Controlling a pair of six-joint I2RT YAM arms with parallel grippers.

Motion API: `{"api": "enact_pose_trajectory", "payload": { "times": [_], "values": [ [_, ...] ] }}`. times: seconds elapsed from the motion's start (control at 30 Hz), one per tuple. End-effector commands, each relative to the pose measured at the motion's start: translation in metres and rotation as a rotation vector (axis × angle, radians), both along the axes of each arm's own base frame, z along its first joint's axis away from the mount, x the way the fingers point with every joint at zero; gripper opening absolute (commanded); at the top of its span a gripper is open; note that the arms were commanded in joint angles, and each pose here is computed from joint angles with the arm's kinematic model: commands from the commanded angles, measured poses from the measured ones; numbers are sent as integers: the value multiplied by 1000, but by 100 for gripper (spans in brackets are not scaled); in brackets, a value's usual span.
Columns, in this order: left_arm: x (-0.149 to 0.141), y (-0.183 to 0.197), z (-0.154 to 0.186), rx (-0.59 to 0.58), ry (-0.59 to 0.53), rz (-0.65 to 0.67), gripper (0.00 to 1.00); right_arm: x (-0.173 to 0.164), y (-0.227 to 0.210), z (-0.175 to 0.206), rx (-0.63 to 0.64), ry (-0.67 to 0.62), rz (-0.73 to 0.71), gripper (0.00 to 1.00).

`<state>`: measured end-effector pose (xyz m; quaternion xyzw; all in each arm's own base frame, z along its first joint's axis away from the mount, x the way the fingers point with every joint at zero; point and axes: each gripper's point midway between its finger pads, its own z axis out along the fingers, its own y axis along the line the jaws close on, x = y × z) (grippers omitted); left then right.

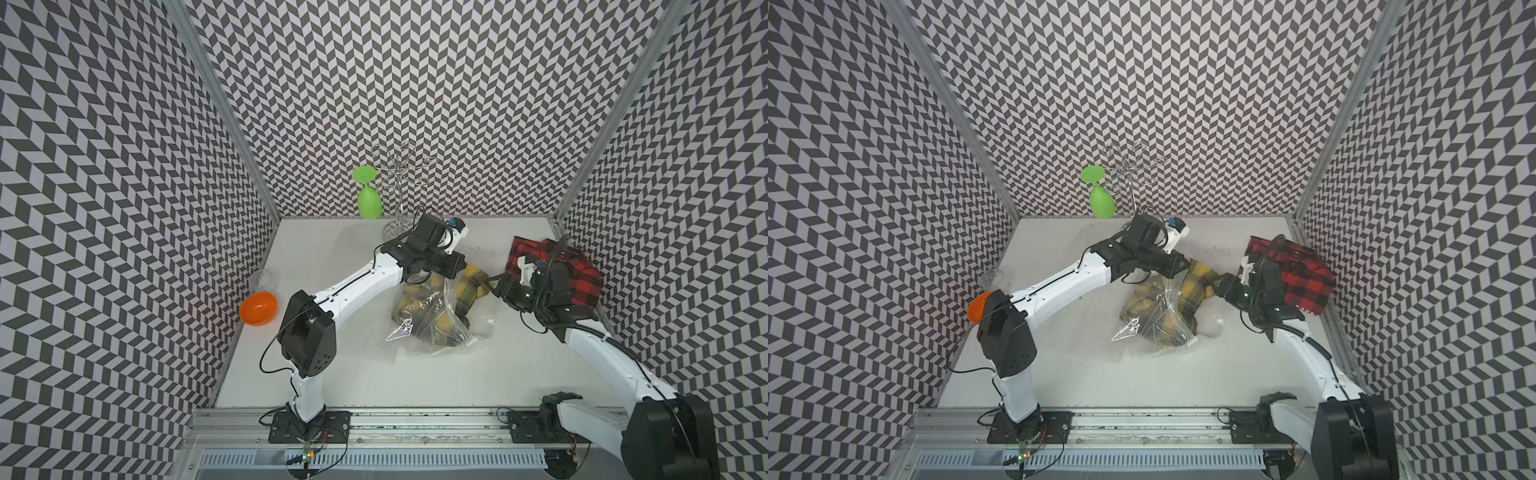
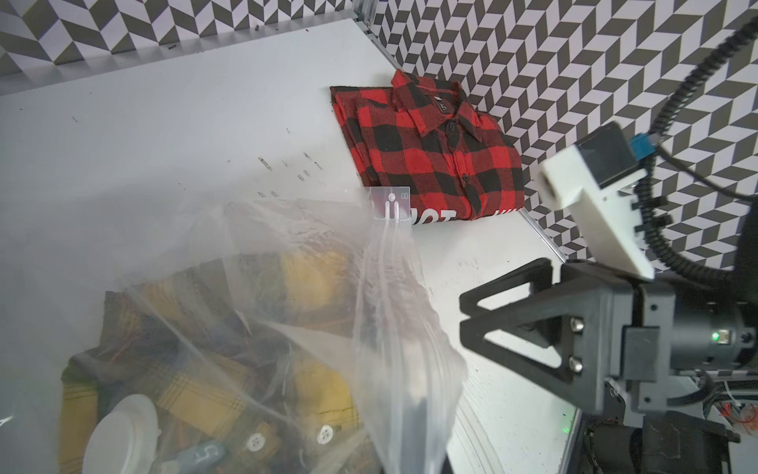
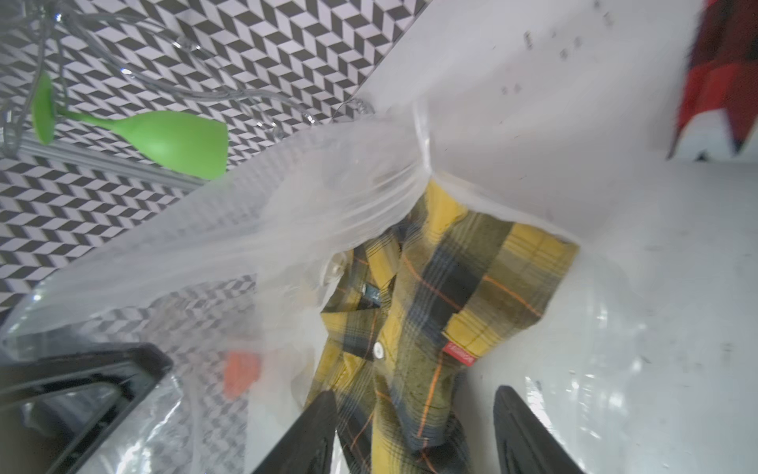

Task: Place the folded shirt into the vacuum bag
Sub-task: Place the shirt in the vacuum bag.

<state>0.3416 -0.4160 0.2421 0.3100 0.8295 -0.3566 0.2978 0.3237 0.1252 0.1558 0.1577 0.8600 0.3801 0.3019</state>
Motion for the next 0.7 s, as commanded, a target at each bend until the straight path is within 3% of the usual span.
{"api": "enact_pose_trajectory", "payload": {
  "times": [0.0,0.23,0.3,0.5,0.67],
  "values": [
    [-7,-15,55,-98,-96,-48,2,0,31,-12,160,61,62,63],
    [-15,-46,55,-60,-130,-108,2,0,41,-59,145,173,63,69],
    [-15,-56,59,-75,-133,-124,2,-4,41,-69,148,180,72,66],
    [-46,-107,73,-92,-148,-270,2,17,56,-55,200,35,125,29],
    [-35,-86,32,12,-118,-231,2,36,66,-50,197,-4,152,18]
  ]
}}
